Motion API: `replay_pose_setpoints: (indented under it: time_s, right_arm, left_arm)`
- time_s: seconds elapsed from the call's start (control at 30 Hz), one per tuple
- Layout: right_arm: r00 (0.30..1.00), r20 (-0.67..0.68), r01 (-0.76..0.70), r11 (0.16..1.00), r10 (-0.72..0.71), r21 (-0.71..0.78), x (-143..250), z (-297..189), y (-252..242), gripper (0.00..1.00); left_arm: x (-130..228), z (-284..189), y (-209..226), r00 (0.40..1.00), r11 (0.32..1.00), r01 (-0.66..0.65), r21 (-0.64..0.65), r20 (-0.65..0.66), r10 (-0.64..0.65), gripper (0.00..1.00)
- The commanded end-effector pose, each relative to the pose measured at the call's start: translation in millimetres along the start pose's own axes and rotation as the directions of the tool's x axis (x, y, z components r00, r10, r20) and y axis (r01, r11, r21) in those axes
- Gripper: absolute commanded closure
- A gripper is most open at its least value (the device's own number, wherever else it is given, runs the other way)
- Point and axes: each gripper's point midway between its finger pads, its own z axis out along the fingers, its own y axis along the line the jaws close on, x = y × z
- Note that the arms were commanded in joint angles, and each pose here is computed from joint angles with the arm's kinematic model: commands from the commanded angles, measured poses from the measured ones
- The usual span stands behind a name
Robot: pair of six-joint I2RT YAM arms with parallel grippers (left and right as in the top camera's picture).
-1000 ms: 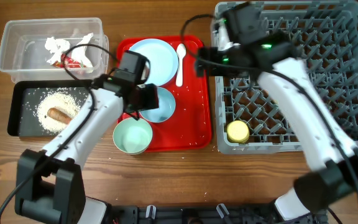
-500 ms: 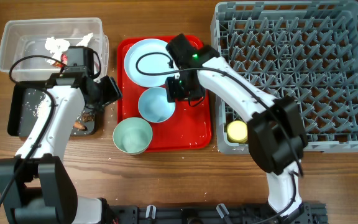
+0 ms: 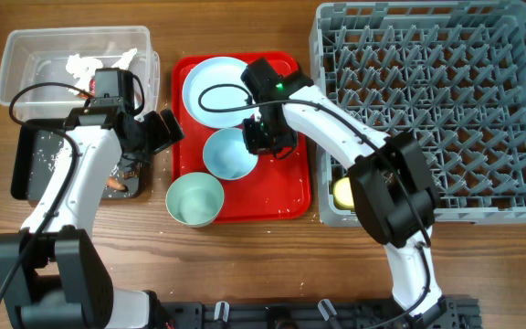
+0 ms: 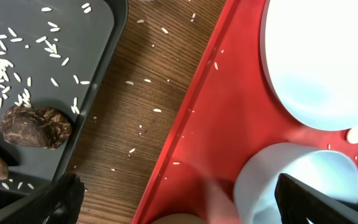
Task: Sort waste into correct bins and load items into the dishwasher rack
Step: 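Reach the right gripper to the light-blue bowl and grasp its rim, then lift the light-blue bowl and set it in the rack's top-left area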
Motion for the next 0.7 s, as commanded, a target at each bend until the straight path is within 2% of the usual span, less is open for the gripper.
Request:
replay_pose_setpoints:
  time_s: [0.0, 0.27, 0.43, 0.53, 0.57, 0.6, 0.67]
  right_arm:
    - [1.000, -0.019, -0.006, 1.000, 0.005, -0.010, 0.4, 10.4, 1.9, 0.96]
    - [1.000, 0.014, -0.009, 1.000, 0.010, -0.017, -5.4, -11.1, 4.4, 0.96]
    - [0.965, 0.259, -0.064, 0.995, 0.043, 0.075, -33.2, -116.3, -26.1, 0.96]
    - [0.881, 0.468, -0.153, 0.976, 0.065, 0.153, -45.4, -192.9, -58.5, 0.96]
    - [0.836, 0.543, -0.206, 0.961, 0.075, 0.184, -48.5, -218.4, -72.2, 0.96]
    - [0.758, 0.645, -0.306, 0.925, 0.094, 0.225, -51.3, -252.2, -94.1, 0.96]
    - [0.662, 0.745, -0.419, 0.865, 0.082, 0.277, -52.9, -287.5, -119.0, 0.96]
  left_arm:
    - [-7.1, -10.5, -2.6, 0.999, 1.000, -0.004, 0.015, 0.034, 0.003, 0.00]
    - [-7.0, -10.5, -2.6, 0.999, 1.000, -0.004, 0.016, 0.034, 0.003, 0.00]
    - [-7.1, -10.5, -2.6, 0.999, 1.000, -0.004, 0.015, 0.034, 0.003, 0.00]
    - [-7.0, -10.5, -2.7, 0.999, 1.000, -0.004, 0.016, 0.034, 0.003, 0.00]
    - [-7.1, -10.5, -2.6, 0.999, 1.000, -0.004, 0.015, 0.034, 0.003, 0.00]
    - [-7.1, -10.5, -2.6, 0.999, 1.000, -0.004, 0.015, 0.034, 0.003, 0.00]
    - [-7.0, -10.5, -2.6, 0.999, 1.000, -0.004, 0.015, 0.034, 0.003, 0.00]
